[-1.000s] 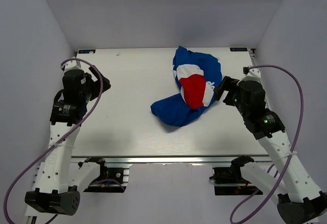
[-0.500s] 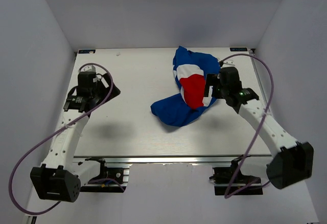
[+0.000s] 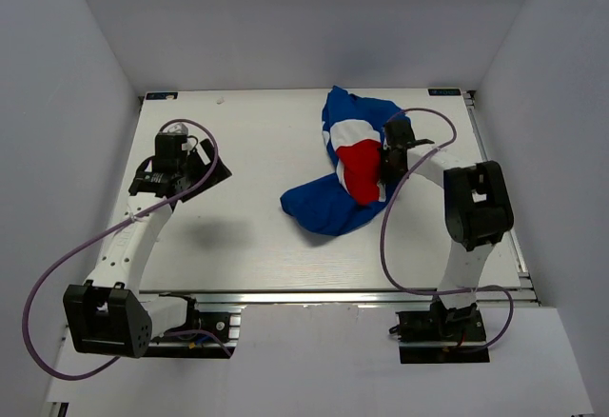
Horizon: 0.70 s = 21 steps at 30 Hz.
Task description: Zip up the jacket
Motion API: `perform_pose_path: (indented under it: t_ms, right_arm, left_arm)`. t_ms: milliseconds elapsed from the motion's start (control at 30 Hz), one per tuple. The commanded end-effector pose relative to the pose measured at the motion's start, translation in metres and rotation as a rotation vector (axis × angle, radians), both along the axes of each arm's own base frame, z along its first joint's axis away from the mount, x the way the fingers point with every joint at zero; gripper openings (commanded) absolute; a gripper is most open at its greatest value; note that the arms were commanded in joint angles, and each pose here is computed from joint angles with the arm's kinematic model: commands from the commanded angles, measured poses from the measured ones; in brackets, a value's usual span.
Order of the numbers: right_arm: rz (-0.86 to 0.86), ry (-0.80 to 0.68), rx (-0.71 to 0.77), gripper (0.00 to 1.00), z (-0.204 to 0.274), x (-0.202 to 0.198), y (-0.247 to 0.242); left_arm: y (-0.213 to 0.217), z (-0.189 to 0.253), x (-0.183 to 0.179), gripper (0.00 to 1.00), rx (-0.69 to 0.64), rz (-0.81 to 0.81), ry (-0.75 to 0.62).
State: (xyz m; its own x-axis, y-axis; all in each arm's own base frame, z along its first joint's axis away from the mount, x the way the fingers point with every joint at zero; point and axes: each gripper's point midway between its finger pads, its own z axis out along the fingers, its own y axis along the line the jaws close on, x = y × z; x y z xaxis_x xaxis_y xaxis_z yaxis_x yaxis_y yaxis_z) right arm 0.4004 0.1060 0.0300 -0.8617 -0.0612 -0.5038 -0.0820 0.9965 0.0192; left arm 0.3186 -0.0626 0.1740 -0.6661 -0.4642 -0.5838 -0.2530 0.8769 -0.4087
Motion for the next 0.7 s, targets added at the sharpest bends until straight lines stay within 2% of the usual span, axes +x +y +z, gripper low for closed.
perform_pose_path:
  t_ms: [0, 33, 100, 300, 400, 467, 667]
  right_arm:
    - [0.091, -0.057, 0.128, 0.12, 0.024, 0.032, 0.035]
    - [0.088, -0.093, 0.139, 0.0, 0.035, 0.041, 0.039]
    - [0.104, -0.15, 0.138, 0.0, 0.055, 0.048, 0.046]
    - [0.223, -0.499, 0.214, 0.0, 0.203, 0.042, 0.075]
    - [0.23, -0.69, 0.281, 0.0, 0.292, 0.018, 0.075]
    - [0.238, -0.755, 0.318, 0.0, 0.329, 0.004, 0.075]
    - [0.455, -1.002, 0.495, 0.0, 0.456, -0.072, 0.09]
  left_arm:
    - [-0.002, 0.01, 0.003, 0.98, -0.008, -0.012, -0.054]
    - [-0.001, 0.009, 0.003, 0.98, -0.011, -0.002, -0.056]
    - [-0.003, 0.015, 0.005, 0.98, -0.024, 0.001, -0.082]
    - [-0.011, 0.025, 0.003, 0.98, -0.066, -0.032, -0.129]
    - [-0.018, 0.02, 0.0, 0.98, -0.094, -0.062, -0.121]
    - [-0.021, 0.018, -0.002, 0.98, -0.103, -0.077, -0.115]
    - [-0.023, 0.027, -0.01, 0.98, -0.109, -0.098, -0.147]
